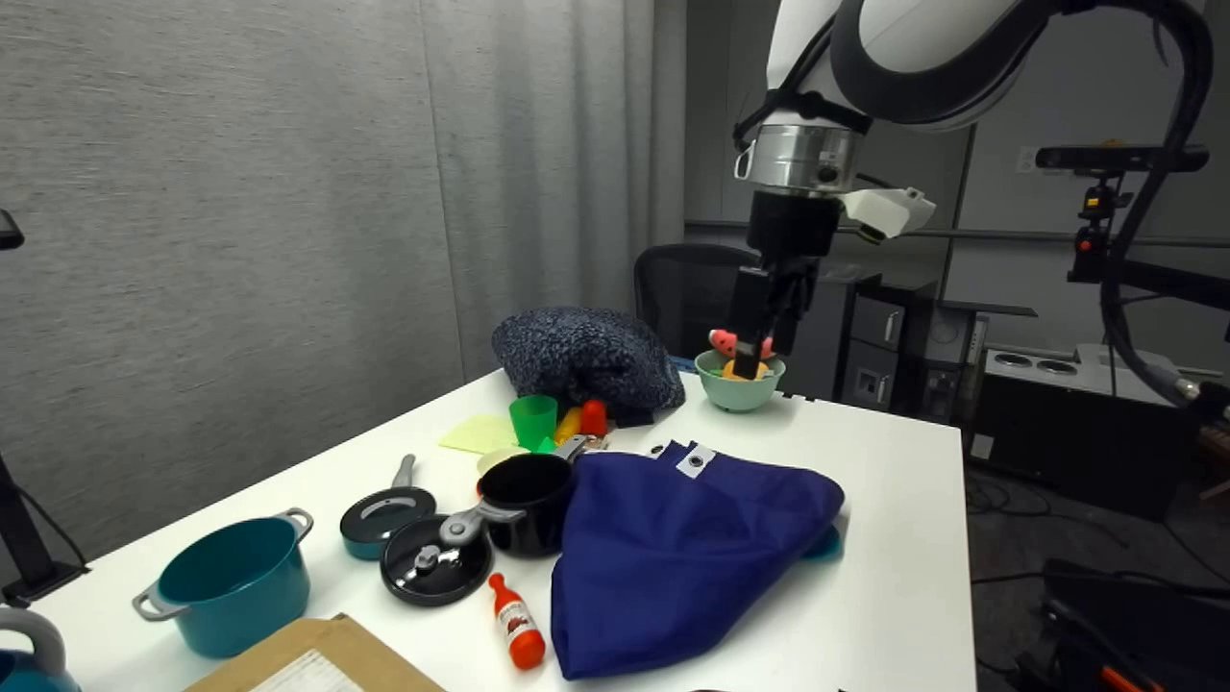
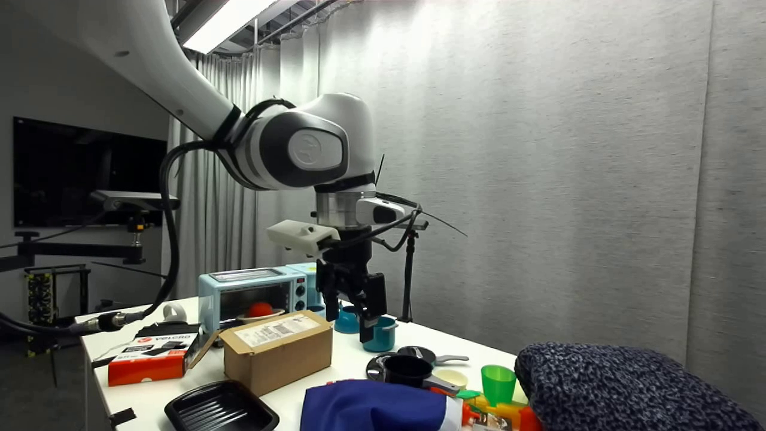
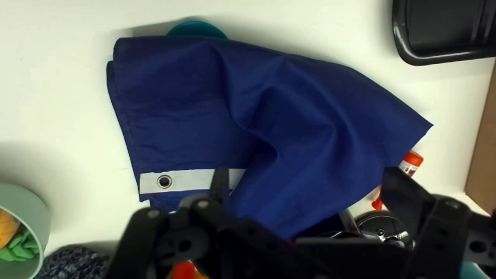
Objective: Straighten the blue cloth
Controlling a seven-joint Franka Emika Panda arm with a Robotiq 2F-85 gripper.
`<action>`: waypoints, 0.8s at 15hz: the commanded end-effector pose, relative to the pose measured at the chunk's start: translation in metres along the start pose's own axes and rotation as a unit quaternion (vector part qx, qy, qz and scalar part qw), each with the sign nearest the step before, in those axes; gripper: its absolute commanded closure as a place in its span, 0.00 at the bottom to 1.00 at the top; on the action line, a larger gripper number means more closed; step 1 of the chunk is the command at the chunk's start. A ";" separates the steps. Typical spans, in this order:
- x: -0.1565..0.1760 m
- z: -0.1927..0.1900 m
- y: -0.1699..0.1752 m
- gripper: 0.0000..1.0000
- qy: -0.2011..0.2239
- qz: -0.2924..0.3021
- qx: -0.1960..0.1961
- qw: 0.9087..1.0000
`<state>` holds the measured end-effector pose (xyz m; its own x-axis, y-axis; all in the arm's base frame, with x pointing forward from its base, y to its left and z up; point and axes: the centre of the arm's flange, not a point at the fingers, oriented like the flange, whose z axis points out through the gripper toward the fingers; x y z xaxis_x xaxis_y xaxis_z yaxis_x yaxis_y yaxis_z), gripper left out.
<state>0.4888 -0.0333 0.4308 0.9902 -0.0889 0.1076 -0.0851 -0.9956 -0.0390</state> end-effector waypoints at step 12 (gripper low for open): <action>0.015 0.019 0.000 0.00 0.002 -0.004 -0.001 1.000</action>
<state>0.4897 -0.0333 0.4308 0.9903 -0.0885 0.1076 -0.0847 -0.9957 -0.0385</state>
